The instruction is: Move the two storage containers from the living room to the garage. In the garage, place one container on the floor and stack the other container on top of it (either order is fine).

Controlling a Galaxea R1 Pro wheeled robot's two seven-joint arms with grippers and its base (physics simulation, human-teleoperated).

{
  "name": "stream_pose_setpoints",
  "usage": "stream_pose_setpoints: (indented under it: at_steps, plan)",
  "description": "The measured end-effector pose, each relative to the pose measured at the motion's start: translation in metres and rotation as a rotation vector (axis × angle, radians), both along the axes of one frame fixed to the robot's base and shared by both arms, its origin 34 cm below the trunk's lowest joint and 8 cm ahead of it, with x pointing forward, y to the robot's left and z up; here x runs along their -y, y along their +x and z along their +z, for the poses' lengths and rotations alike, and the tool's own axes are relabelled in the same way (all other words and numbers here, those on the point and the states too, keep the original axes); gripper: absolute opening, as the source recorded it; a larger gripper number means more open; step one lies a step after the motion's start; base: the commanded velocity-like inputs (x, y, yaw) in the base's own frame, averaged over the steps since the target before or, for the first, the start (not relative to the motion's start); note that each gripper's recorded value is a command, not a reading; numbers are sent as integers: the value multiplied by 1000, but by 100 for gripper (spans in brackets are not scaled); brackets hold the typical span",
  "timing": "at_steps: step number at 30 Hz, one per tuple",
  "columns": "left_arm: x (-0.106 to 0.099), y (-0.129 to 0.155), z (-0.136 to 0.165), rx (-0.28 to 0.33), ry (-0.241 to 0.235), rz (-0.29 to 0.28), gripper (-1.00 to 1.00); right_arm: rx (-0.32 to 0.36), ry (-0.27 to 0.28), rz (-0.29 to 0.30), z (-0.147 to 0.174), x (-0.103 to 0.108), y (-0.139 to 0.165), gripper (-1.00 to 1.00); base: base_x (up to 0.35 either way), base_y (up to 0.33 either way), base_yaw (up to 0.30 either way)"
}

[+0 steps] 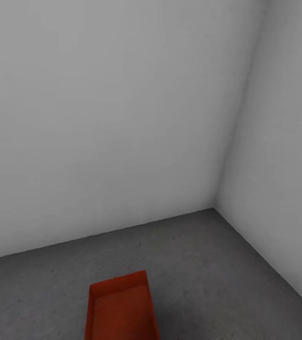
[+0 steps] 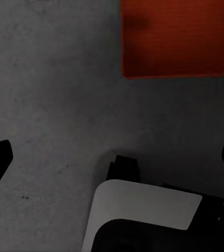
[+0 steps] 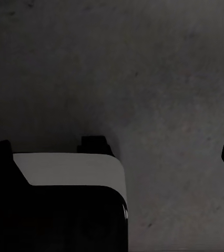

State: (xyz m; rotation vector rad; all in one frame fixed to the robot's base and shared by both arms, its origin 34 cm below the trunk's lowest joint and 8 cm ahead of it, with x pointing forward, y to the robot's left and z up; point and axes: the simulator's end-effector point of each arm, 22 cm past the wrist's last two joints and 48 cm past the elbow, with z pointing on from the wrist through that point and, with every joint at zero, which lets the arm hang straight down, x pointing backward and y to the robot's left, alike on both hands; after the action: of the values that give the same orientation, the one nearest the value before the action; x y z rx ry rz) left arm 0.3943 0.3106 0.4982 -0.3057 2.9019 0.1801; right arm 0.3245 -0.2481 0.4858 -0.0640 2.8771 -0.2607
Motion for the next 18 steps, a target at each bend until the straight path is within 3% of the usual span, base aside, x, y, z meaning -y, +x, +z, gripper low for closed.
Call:
stream_pose_setpoints:
  at_steps: [14, 18]
  plan:
    - [8, -15, -5, -20, -10, -4, 100, -2, 0, -1, 0, 0, 0, 100, -1, -2, -282]
    - [9, -16, -5, -21, -11, -3, 100, -2, 0, 1, 0, 0, 0, 100, -114, -201, -256]
